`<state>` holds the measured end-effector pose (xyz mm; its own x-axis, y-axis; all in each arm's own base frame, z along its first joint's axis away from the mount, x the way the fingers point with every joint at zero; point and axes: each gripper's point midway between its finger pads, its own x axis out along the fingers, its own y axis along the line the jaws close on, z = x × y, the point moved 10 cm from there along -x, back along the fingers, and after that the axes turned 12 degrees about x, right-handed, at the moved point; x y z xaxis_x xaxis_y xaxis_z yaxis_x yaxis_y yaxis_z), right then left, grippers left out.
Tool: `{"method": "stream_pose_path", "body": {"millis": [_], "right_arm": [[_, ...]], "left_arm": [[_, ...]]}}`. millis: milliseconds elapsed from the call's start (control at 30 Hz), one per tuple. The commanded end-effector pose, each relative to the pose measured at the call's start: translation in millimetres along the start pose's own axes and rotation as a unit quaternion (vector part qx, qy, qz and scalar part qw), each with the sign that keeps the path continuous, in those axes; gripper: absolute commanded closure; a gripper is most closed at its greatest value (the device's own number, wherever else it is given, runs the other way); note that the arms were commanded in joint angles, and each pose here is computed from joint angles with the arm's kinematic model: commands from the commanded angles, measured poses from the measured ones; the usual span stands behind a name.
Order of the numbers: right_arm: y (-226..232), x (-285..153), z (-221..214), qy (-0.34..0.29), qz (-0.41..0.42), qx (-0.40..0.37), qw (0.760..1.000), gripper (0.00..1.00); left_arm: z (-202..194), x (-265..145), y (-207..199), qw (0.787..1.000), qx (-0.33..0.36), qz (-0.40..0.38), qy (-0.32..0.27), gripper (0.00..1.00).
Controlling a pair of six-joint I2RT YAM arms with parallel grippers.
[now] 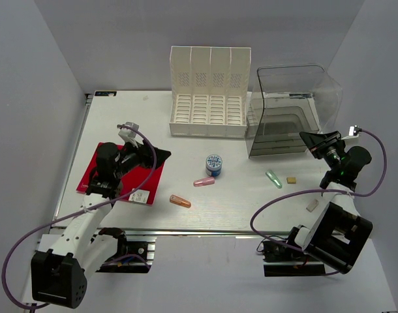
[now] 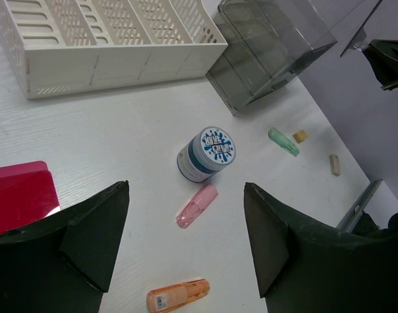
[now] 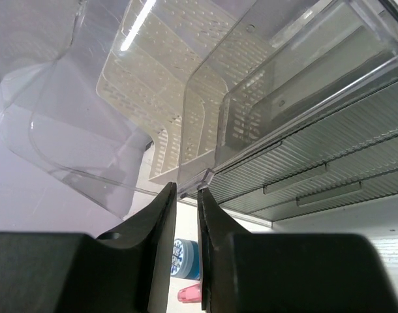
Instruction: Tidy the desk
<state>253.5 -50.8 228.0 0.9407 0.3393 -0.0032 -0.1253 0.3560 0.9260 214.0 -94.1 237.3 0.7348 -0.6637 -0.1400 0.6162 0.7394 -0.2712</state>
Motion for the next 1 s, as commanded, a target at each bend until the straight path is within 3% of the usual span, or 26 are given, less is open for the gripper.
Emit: {"method": "stream_pose_path", "body": {"millis": [0, 233, 500, 667, 967], "right_arm": [[24.4, -0.4, 7.4, -0.002, 0.047, -0.051, 0.998, 1.00], [36.9, -3.0, 7.9, -0.008, 0.066, -0.049, 0.997, 1.00], [50.9, -6.2, 10.4, -0.023, 0.080, -0.058, 0.995, 1.00], [54.9, -6.5, 11.7, -0.027, 0.082, -0.056, 0.995, 1.00], [55.5, -6.6, 13.8, -0.031, 0.078, -0.054, 0.995, 1.00]], "left_arm": [[0.6, 3.8, -4.8, 0.999, -0.002, -0.034, -0.003, 0.21], [-9.1, 22.1, -20.7, 0.995, -0.001, -0.085, 0.050, 0.31], [-28.1, 62.0, -42.2, 0.981, -0.008, -0.015, 0.194, 0.26], [-28.1, 75.1, -56.7, 0.982, -0.007, 0.008, 0.186, 0.15], [-51.4, 108.8, -86.8, 0.989, 0.037, 0.006, 0.142, 0.10]]}}
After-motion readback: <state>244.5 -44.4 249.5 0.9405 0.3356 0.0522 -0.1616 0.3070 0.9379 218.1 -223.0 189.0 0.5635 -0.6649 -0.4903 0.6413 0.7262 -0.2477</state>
